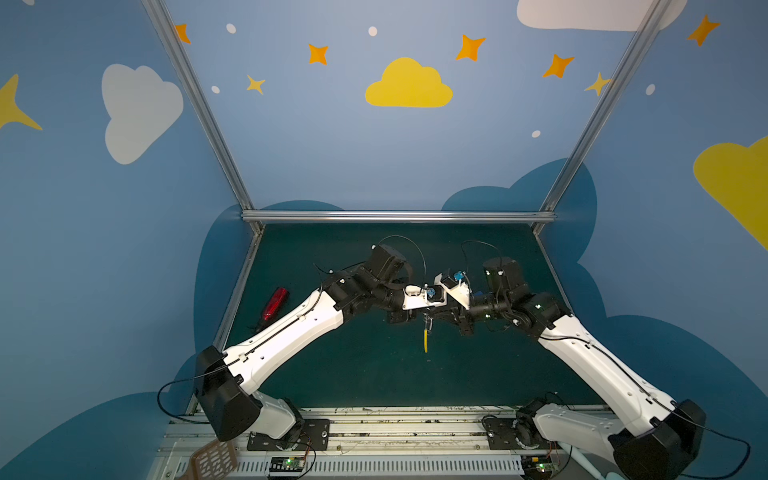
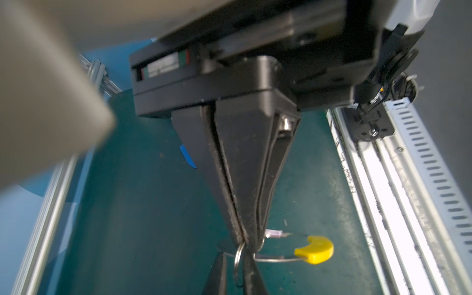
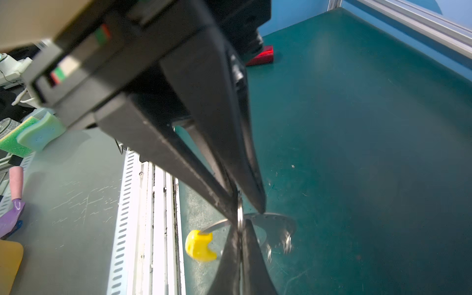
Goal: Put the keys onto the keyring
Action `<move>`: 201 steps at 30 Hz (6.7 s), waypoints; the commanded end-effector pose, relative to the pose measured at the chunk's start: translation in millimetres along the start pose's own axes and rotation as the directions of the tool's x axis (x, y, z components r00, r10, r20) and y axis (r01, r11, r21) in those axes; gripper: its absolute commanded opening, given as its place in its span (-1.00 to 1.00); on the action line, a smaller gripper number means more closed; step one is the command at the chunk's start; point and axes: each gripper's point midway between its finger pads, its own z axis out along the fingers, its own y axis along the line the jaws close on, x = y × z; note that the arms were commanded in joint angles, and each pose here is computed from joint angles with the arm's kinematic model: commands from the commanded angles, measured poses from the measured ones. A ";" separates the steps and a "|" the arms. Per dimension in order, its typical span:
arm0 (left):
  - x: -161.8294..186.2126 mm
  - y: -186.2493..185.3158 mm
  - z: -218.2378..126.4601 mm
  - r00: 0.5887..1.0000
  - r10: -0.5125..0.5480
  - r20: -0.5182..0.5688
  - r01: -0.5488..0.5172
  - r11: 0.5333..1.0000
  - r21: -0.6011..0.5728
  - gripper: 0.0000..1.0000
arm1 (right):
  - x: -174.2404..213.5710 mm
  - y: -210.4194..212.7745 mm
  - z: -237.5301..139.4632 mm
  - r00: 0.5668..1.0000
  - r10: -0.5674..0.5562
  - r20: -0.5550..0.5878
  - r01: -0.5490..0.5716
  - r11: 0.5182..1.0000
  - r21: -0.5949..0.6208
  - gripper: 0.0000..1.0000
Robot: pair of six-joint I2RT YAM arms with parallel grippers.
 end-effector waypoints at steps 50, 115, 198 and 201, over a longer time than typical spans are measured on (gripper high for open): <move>-37.0 8.8 -16.1 0.969 -0.060 0.240 0.057 0.998 0.018 -0.93 | -5.1 -5.9 -25.9 0.984 -0.001 0.180 0.001 1.000 -0.003 -1.00; -19.9 26.5 -10.9 0.986 -0.075 0.151 0.080 0.996 -0.027 -0.24 | -7.3 -7.9 -38.7 0.991 -0.046 0.123 0.040 0.998 0.049 -1.00; -38.3 9.2 -15.8 0.973 -0.049 0.223 0.049 0.999 0.007 -0.93 | -7.8 -7.6 -32.0 0.982 0.093 0.164 -0.096 0.995 0.010 -0.77; -38.7 9.5 -15.3 0.973 -0.050 0.225 0.050 0.999 0.008 -0.93 | -8.0 -6.0 -31.5 0.982 0.091 0.163 -0.092 0.996 -0.001 -0.92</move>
